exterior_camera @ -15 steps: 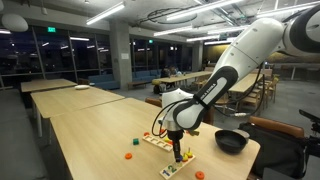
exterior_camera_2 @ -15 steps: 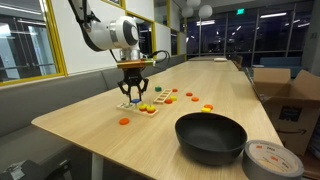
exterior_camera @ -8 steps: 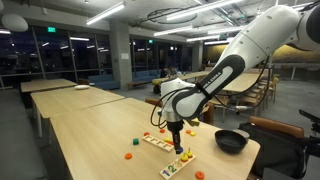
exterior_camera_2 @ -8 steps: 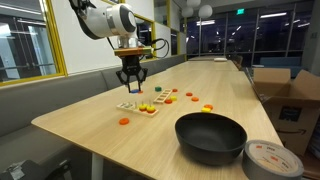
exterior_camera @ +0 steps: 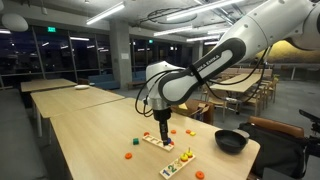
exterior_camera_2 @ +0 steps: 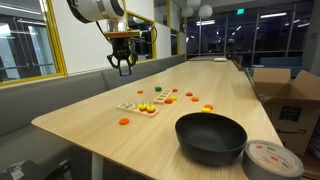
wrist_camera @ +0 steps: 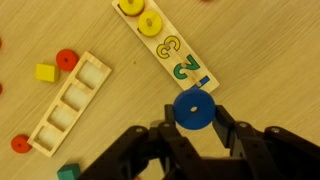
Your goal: Put the round blue block on the table
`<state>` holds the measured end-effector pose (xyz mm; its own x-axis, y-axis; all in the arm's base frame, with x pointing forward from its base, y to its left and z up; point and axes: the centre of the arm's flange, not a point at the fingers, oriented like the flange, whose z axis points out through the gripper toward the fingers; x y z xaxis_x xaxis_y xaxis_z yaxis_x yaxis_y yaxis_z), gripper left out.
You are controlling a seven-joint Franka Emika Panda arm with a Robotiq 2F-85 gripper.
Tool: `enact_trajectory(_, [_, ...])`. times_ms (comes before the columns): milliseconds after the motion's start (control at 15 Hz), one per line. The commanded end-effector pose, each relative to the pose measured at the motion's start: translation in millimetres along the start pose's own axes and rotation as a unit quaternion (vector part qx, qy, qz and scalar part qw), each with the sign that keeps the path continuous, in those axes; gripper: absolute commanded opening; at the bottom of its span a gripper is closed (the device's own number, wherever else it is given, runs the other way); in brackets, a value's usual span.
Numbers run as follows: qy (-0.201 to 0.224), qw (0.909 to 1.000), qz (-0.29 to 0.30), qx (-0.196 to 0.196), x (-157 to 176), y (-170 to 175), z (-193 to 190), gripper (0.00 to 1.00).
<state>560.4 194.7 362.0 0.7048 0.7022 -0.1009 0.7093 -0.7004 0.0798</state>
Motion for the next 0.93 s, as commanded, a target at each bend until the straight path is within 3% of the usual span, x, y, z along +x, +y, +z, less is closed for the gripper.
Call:
enact_trajectory(0, [0.01,0.9999,-0.01,-0.001,41.4,4.0,-15.8,0.26])
enact_trajectory(333, [0.035,0.999,-0.025,0.009,78.6,1.6,-7.5,0.26])
enact_trajectory(867, [0.033,0.9987,-0.035,0.018,112.0,6.7,25.1,0.26])
